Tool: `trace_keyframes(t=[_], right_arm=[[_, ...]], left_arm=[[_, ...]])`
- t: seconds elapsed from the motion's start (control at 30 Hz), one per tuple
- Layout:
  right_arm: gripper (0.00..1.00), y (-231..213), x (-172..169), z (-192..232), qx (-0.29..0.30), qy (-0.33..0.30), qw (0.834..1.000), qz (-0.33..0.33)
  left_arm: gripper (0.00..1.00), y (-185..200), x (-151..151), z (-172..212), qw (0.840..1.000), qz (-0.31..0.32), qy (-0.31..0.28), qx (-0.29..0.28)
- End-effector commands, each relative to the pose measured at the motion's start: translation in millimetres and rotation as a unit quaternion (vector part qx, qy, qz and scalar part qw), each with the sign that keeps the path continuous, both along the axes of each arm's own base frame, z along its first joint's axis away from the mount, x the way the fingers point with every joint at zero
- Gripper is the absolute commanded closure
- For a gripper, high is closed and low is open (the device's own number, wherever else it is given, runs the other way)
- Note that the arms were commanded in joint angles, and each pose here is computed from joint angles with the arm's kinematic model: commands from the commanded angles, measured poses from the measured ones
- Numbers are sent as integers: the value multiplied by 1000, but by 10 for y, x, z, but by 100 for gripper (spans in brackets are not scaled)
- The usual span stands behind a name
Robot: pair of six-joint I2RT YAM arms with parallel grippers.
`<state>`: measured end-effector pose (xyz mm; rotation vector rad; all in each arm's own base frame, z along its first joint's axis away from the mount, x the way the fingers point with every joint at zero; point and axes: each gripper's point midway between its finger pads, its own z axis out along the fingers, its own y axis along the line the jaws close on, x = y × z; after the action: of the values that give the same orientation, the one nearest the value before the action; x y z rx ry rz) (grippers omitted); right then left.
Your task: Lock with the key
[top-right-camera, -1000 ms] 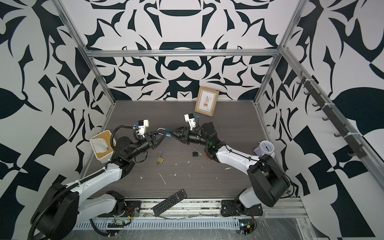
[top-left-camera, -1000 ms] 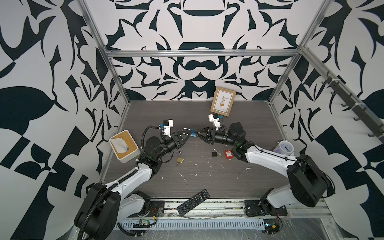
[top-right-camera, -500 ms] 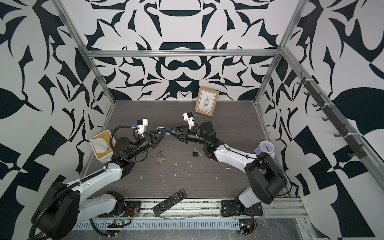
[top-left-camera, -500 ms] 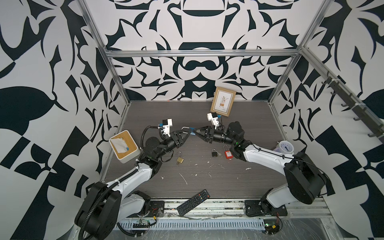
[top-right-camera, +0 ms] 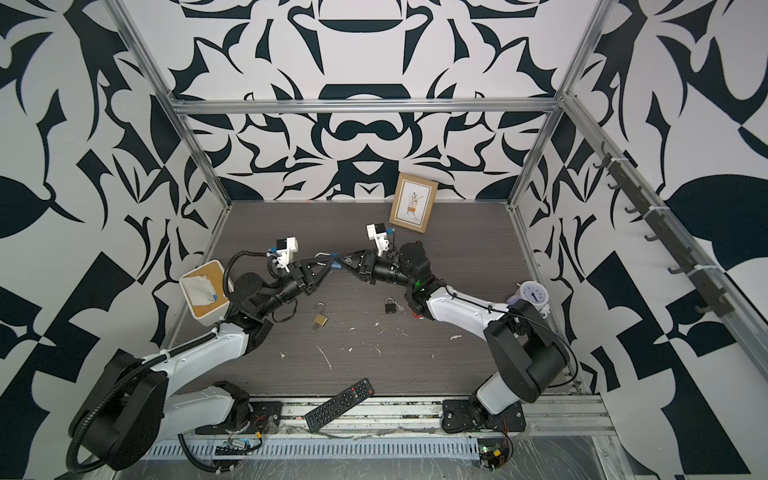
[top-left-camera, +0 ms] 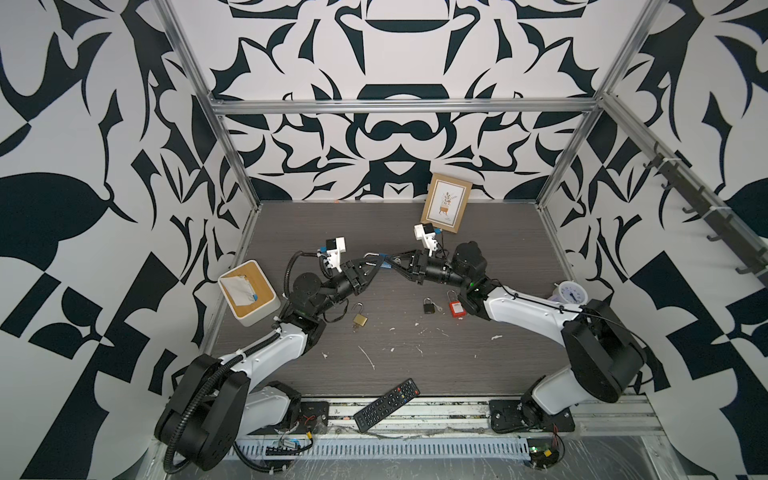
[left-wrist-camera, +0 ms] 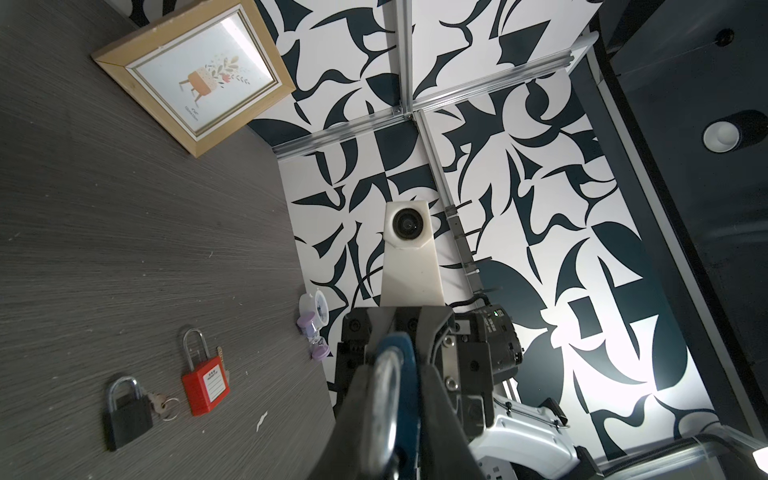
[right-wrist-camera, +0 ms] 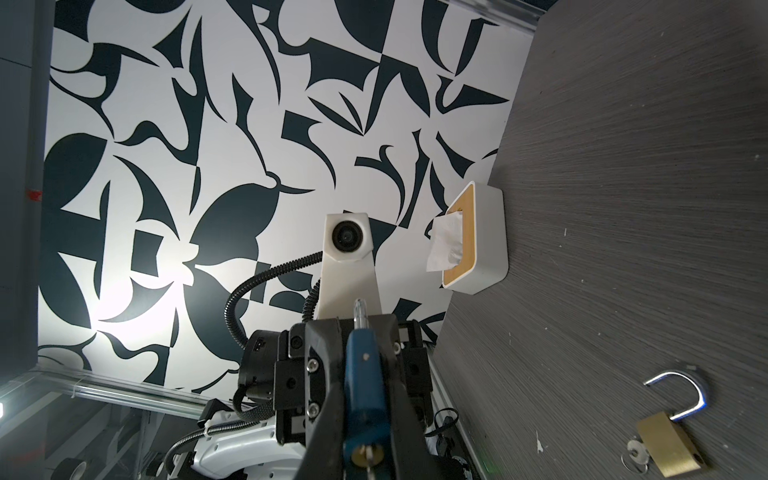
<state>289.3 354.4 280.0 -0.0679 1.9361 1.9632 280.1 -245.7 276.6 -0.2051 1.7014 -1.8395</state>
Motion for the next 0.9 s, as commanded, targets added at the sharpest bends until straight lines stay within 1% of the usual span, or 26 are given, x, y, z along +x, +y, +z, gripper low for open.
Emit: trace_keyframes(t=[0.0,0.03,0.07,0.1,0.13,0.2,0.27,0.4,0.53,0.6,0.7,0.87], right_arm=[[100,15,-32,358,35,-40,999,4],[100,-11,-23,353,30,-39,999,2],[100,-40,-5,333,21,-36,999,-2],[100,-90,28,299,10,-32,999,-9],[100,-142,54,280,2,-30,999,-15],[100,-235,94,230,-5,-20,1000,-18],[100,-329,110,249,6,-13,1000,-16],[100,-507,97,296,13,-2,1000,-15],[100,-574,13,375,13,1,1000,9],[100,-565,-52,405,14,5,999,32],[100,-555,-167,434,20,4,997,68],[100,-547,-352,465,45,4,990,131]], left_arm=[[87,-114,-177,-29,999,-47,-20,16],[57,-116,-186,-36,998,-47,-21,22],[39,-108,-186,-49,998,-44,-18,28],[18,-88,-184,-73,998,-38,-14,38],[4,-63,-185,-75,998,-30,-16,49],[3,-16,-204,-76,997,-19,-21,77],[2,51,-232,-62,994,-3,-31,109],[0,254,-340,-29,982,39,-60,173],[0,427,-441,-16,968,66,-85,226],[1,443,-470,-16,964,63,-95,242],[4,372,-509,27,965,38,-110,235],[7,167,-672,214,972,-33,-154,172]])
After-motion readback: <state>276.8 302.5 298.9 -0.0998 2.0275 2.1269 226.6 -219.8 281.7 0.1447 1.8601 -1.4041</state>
